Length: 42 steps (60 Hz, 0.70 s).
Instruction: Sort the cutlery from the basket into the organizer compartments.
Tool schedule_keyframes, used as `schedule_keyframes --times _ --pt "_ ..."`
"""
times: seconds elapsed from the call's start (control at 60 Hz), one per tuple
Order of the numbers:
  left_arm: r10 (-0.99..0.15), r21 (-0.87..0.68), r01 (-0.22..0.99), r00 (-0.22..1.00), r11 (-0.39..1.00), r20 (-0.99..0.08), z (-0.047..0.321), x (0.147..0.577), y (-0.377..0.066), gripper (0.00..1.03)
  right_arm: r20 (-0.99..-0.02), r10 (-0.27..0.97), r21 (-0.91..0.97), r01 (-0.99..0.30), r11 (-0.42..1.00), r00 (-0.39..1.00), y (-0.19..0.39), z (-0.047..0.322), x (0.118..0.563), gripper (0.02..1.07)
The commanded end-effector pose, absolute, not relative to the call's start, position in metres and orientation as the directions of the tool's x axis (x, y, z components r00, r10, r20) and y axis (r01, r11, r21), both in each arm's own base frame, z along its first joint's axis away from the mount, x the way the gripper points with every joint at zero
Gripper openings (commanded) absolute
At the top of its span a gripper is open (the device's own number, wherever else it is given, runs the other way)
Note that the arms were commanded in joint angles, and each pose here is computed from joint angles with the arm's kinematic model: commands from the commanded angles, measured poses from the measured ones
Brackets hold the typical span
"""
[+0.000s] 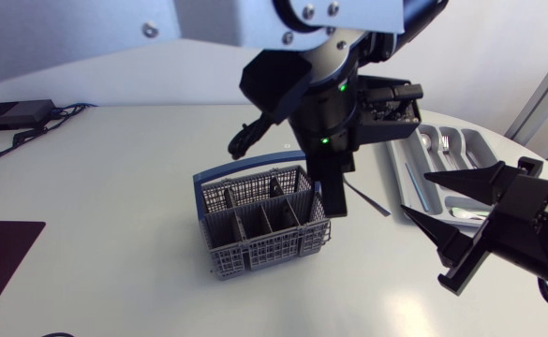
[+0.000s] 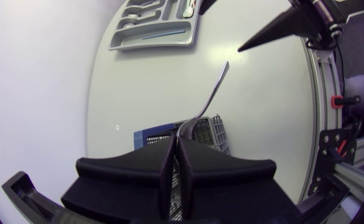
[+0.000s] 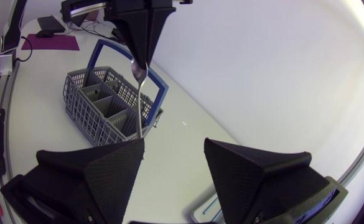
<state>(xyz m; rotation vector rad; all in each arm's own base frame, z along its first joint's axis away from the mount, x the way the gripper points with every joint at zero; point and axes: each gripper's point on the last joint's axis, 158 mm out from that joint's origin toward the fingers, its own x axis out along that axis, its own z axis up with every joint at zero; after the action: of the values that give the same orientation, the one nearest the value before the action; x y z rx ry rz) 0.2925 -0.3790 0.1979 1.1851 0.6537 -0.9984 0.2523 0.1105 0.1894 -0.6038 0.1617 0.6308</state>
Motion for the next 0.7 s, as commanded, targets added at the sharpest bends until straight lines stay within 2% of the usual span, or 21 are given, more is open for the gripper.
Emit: schedule_keyframes --times 0.0,0.35,0.683 --pt "-0.309 0.398 0.903 0.429 0.161 -0.848 0.206 0.303 -0.387 0.03 -0.31 0.521 -0.468 -0.604 0.645 0.795 0.12 0.197 0.249 0.72" --pt "-0.304 0.29 0.934 0.344 0.209 -0.888 0.192 0.297 -0.405 0.03 -0.333 0.497 -0.541 -0.594 0.596 0.801 0.141 0.18 0.261 0.68" --pt "-0.297 0.265 0.942 0.318 0.204 -0.901 0.187 0.291 -0.405 0.03 -0.34 0.464 -0.621 -0.566 0.543 0.818 0.155 0.168 0.275 0.5"
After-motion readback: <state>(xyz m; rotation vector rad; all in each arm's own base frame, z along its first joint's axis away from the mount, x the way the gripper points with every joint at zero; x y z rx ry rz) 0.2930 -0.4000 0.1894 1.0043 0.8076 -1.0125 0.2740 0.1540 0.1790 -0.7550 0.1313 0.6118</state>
